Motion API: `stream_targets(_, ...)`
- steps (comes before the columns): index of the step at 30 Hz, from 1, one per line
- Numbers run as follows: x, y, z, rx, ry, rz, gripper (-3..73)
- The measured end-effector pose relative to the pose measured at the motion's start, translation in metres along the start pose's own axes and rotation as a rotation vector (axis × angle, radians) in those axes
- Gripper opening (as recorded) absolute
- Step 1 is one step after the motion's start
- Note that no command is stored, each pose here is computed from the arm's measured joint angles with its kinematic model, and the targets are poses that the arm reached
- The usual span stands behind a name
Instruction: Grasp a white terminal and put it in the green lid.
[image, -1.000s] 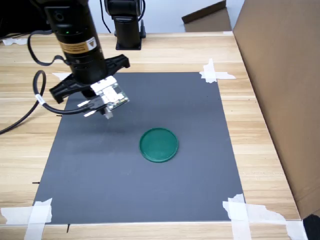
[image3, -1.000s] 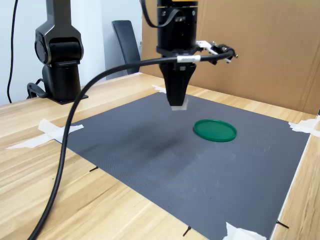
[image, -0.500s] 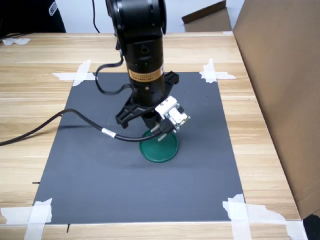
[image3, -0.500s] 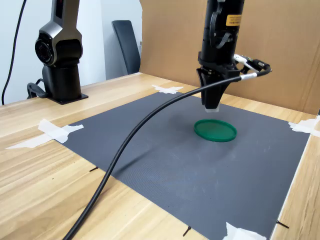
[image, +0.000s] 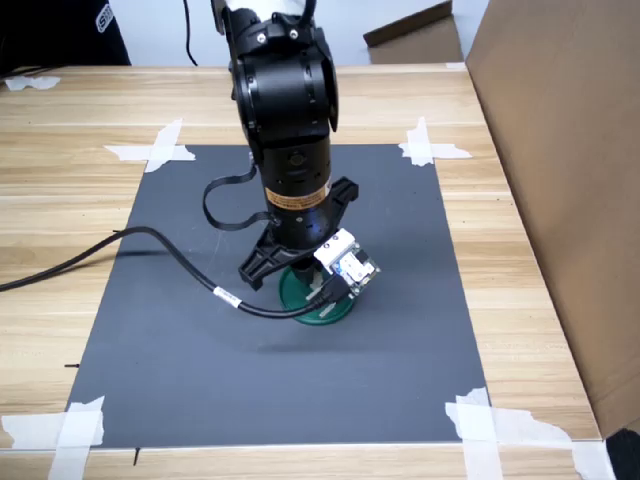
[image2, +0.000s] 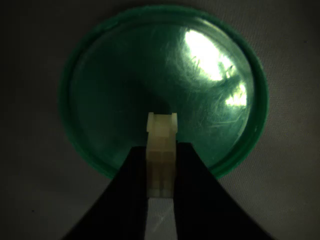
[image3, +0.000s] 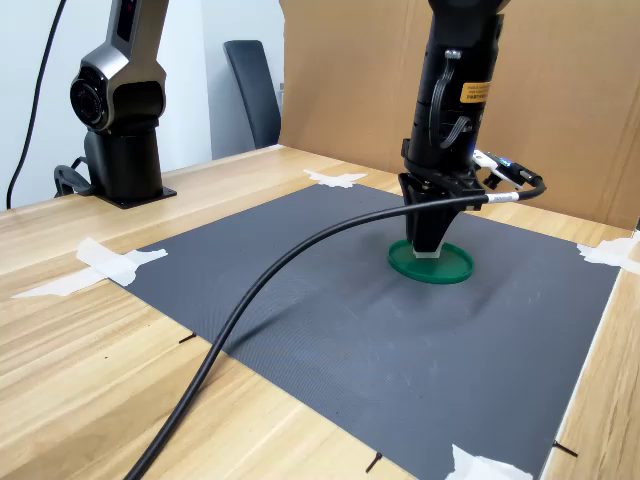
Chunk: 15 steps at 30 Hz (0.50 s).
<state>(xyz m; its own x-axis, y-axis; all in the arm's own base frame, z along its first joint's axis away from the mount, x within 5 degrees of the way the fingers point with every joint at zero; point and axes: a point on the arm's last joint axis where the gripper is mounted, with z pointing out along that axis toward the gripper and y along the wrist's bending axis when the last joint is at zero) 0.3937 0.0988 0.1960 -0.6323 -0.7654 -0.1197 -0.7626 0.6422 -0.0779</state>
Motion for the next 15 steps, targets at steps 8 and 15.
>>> stream_targets(8,0.0,0.0,-0.004,0.003,-0.004,-0.011,42.0)
stream_targets(15,0.008,0.006,-0.035,0.083,-0.112,-0.008,57.1)
